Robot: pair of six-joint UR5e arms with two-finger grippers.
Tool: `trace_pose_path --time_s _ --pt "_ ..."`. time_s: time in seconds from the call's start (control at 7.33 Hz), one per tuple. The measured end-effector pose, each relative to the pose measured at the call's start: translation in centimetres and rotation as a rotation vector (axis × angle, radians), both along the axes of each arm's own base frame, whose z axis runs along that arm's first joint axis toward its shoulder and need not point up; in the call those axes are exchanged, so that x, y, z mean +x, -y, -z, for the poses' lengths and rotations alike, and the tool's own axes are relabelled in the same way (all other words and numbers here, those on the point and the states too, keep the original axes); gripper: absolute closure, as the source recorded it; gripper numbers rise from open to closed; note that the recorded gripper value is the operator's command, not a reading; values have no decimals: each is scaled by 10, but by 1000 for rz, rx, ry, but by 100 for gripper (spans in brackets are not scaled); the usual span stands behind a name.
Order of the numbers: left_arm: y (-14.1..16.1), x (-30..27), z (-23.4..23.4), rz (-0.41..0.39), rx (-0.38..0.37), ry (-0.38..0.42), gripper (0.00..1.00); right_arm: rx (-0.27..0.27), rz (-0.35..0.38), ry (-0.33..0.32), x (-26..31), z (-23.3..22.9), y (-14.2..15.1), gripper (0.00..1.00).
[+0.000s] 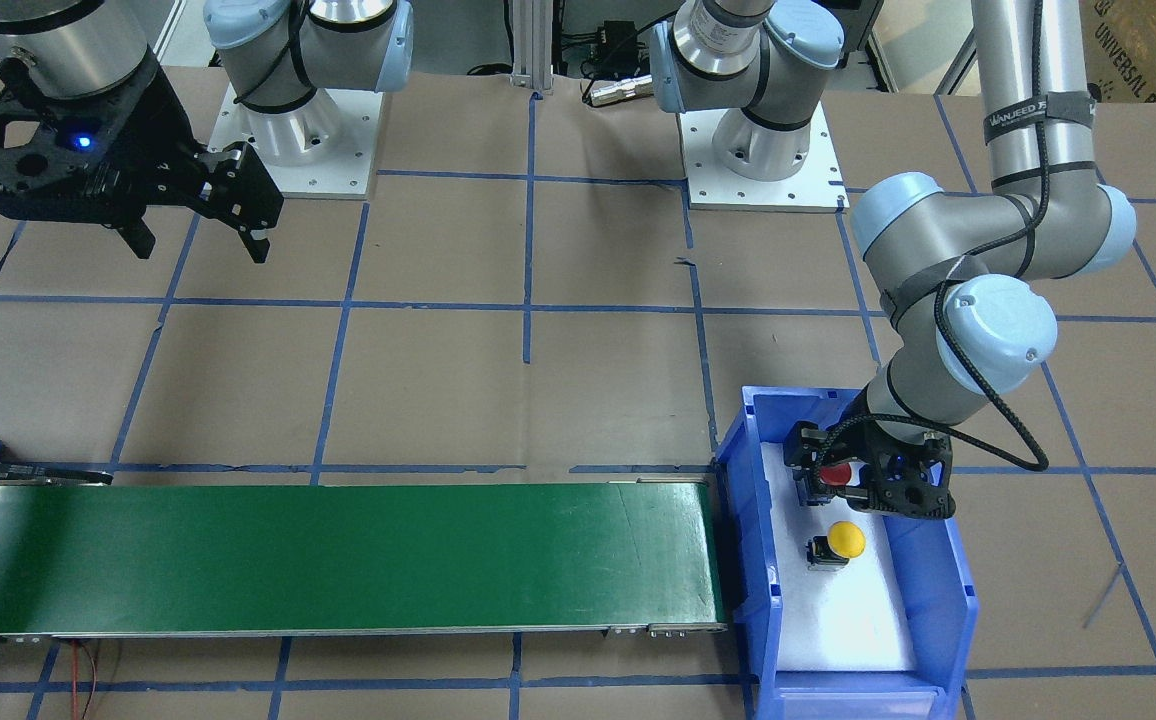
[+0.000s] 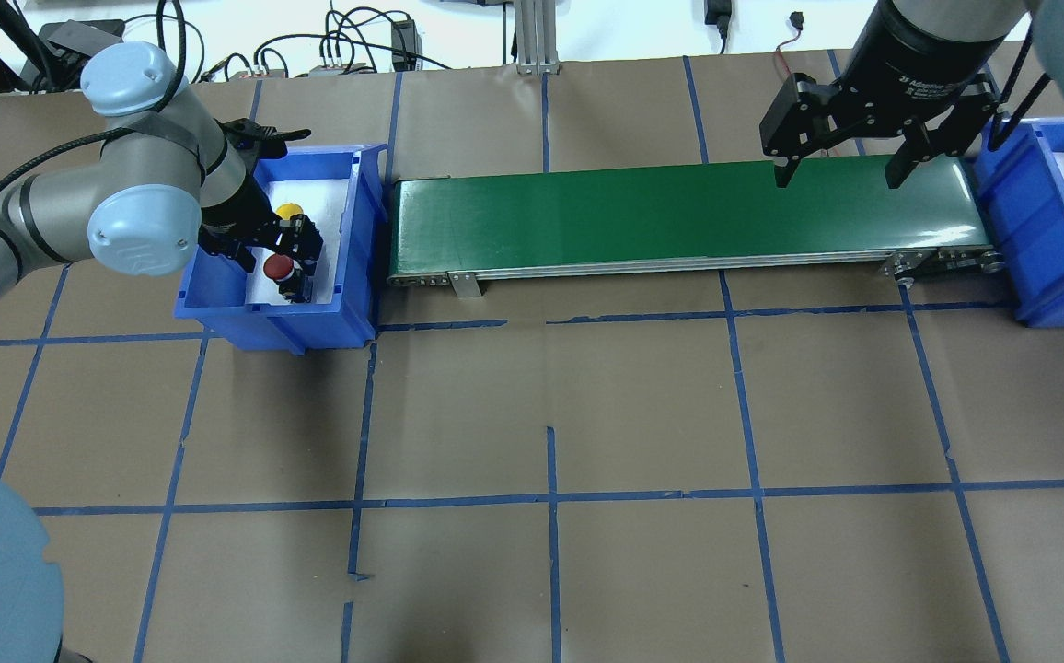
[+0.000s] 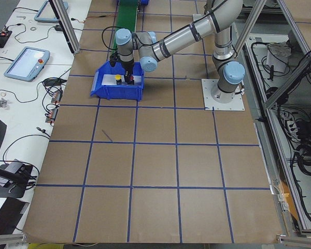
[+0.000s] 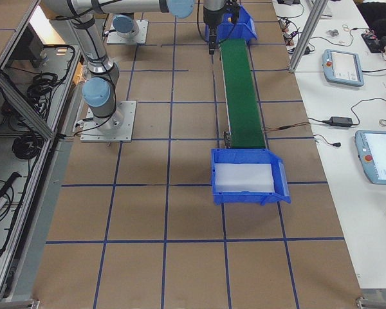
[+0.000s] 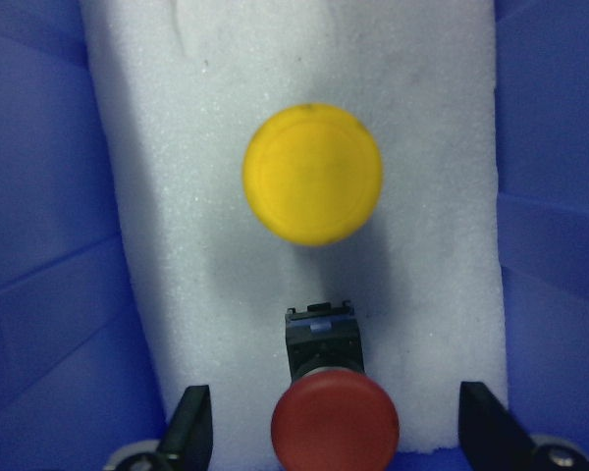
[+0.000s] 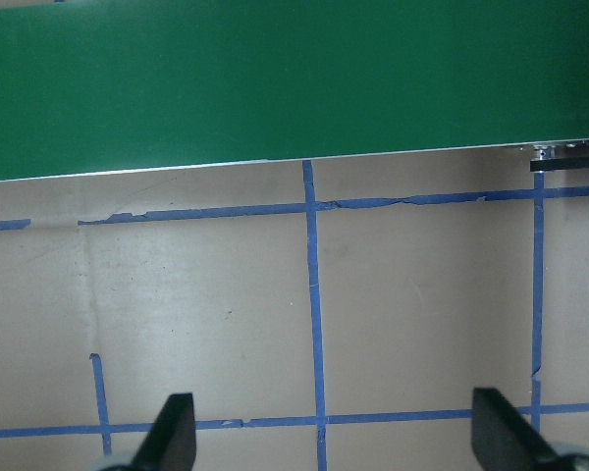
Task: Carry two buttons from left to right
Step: 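Lower the left gripper into the blue bin and grasp the red button, then lift the red button and place it on the near end of the conveyor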
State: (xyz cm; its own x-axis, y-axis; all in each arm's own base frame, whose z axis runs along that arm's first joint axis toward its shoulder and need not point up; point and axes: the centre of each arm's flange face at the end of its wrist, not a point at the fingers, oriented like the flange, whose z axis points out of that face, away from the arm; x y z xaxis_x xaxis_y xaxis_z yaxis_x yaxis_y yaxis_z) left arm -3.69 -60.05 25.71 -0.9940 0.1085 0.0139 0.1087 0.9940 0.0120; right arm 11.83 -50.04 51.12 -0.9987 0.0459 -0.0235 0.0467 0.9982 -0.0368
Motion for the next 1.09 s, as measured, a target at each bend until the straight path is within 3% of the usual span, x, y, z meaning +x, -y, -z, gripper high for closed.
trace_pose_path --time_s 0.14,0.55,1.09 --pt "1 0 0 0 -1 1 62 0 0 0 0 0 0 0" --pt "3 1 -12 3 -22 8 62 0 0 0 0 0 0 0" --pt "1 -12 -107 -20 -99 41 61 0 1 0 0 0 0 0"
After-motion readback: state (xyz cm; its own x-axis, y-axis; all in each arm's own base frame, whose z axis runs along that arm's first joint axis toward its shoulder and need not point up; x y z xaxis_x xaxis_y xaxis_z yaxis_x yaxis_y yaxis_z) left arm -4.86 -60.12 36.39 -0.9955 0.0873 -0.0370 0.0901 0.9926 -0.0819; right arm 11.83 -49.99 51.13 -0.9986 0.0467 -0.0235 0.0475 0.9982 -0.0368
